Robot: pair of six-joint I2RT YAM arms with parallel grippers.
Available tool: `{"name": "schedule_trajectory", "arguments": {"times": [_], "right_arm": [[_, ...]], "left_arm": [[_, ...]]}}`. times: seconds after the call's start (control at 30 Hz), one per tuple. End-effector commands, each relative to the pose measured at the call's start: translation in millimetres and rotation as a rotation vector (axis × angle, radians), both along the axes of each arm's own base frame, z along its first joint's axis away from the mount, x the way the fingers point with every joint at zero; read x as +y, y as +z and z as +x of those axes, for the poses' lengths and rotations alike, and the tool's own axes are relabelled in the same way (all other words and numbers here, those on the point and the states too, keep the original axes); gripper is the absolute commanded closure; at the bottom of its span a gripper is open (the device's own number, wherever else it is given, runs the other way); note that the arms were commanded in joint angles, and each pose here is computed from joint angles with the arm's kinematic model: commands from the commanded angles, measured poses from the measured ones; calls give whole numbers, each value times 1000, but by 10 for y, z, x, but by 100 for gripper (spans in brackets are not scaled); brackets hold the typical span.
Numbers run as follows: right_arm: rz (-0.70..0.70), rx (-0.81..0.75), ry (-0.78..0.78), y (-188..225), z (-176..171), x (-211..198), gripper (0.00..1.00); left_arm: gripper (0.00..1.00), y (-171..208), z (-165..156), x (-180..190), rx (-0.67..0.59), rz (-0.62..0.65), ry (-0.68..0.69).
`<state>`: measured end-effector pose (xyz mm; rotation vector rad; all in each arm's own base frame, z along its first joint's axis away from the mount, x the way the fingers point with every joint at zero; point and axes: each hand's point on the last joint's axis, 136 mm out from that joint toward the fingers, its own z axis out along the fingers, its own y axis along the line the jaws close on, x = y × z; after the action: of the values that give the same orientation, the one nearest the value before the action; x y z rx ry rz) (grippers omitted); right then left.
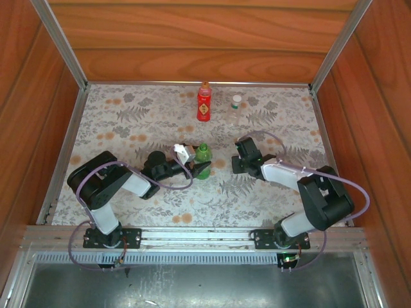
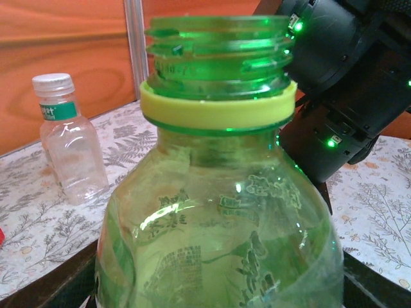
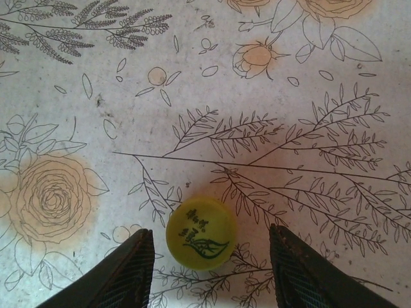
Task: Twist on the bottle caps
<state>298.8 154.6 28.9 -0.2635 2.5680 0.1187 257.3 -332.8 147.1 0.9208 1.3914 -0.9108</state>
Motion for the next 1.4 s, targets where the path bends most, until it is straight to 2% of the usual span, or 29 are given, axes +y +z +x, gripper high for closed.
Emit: {"name": "schedule_trajectory", "arguments": {"times": [0.0, 0.4, 0.9, 1.37], "right_arm": [[14, -9, 4, 22, 74, 81, 49], [-3, 45, 26, -129, 74, 130, 56], [-4, 38, 24, -62, 37, 98, 66], [8, 86, 41, 284, -112, 110, 66]], "left_arm": [[32, 41, -18, 4, -10, -17, -18], [32, 27, -15, -26, -4, -18, -32], [32, 17, 0, -8, 3, -18, -20], [32, -14, 14, -8, 8, -12, -17]]}}
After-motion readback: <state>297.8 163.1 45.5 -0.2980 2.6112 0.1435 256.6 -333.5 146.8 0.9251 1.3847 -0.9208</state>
